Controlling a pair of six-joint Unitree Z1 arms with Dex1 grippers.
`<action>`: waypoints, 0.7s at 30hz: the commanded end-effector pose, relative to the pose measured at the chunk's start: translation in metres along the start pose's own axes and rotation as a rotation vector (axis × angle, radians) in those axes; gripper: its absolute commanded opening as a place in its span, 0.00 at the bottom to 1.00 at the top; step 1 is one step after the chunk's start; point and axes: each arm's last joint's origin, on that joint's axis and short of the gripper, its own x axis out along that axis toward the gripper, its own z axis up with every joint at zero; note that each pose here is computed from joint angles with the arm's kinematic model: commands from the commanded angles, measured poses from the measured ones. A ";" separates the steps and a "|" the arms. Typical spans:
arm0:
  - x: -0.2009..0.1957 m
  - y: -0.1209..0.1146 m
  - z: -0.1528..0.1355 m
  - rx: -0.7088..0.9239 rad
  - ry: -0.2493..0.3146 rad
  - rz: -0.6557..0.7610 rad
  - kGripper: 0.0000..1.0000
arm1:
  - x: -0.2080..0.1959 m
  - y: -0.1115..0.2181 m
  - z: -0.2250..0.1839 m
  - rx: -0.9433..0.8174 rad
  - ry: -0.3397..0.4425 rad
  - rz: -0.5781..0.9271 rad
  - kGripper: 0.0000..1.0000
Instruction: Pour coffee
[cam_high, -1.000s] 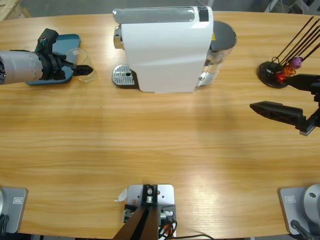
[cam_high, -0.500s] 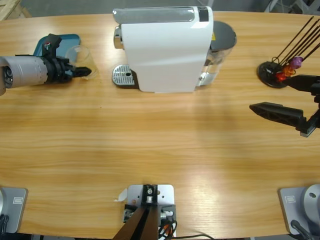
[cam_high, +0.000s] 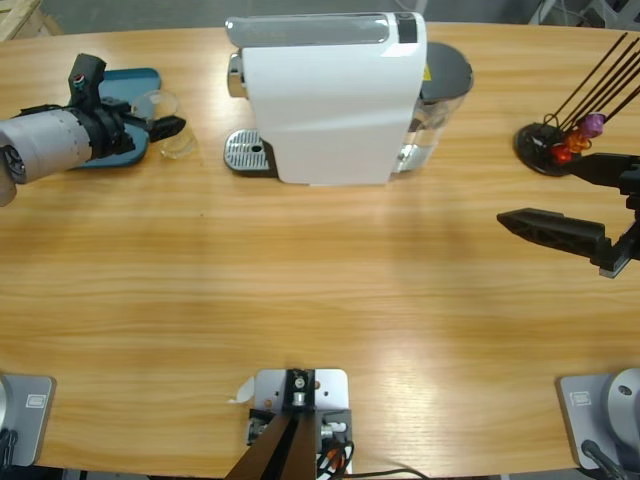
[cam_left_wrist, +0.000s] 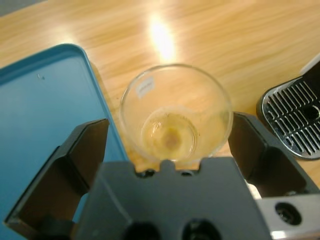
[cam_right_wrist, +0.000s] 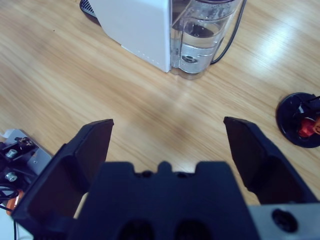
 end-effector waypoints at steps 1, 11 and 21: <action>0.016 -0.001 -0.023 -0.001 0.052 0.009 0.99 | 0.002 -0.003 -0.010 0.010 0.014 0.005 0.99; 0.014 -0.001 -0.027 -0.005 0.029 0.009 0.49 | 0.004 -0.001 -0.009 0.006 0.022 0.014 0.99; 0.000 -0.006 -0.035 0.002 0.012 -0.028 0.35 | 0.002 -0.002 -0.010 0.004 0.017 0.019 0.99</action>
